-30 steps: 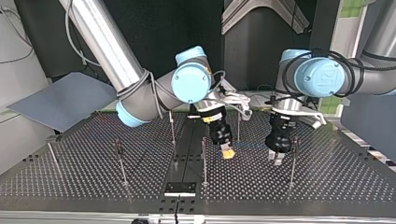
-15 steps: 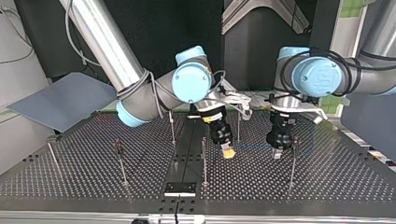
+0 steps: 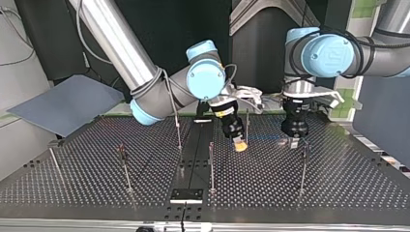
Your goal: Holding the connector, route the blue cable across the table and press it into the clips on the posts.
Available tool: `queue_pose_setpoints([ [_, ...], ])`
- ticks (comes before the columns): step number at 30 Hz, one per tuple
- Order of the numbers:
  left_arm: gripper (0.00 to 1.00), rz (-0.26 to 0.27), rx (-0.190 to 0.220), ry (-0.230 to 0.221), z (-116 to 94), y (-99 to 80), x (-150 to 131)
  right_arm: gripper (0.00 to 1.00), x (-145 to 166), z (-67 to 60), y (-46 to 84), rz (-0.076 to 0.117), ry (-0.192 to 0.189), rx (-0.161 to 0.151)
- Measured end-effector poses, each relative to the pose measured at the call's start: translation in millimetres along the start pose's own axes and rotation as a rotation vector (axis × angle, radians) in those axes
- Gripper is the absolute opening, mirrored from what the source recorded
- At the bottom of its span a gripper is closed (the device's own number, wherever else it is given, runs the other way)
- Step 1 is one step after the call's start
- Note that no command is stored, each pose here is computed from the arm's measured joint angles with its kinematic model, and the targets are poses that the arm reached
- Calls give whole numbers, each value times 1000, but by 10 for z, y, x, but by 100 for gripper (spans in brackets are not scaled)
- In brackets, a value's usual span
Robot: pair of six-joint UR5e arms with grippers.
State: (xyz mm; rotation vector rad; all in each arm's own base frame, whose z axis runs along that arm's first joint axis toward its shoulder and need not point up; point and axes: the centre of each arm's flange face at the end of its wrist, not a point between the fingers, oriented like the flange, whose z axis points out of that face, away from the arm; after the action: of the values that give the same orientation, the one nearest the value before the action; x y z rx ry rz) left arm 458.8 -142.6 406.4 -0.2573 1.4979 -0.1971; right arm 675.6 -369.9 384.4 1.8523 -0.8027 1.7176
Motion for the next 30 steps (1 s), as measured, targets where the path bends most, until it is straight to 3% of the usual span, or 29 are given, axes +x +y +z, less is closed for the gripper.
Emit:
queue_pose_setpoints([
  [6, 0, 5, -4, 14, -131, 14, 167, 0, -212, -36, -8, -7, -45, 2],
  [16, 0, 88, -67, 167, -329, 132, 932, 0, -309, -89, -35, -12, -69, 7],
  [30, 0, 99, -77, 263, -610, 243, 1652, 0, -516, -266, 24, -36, -120, 0],
])
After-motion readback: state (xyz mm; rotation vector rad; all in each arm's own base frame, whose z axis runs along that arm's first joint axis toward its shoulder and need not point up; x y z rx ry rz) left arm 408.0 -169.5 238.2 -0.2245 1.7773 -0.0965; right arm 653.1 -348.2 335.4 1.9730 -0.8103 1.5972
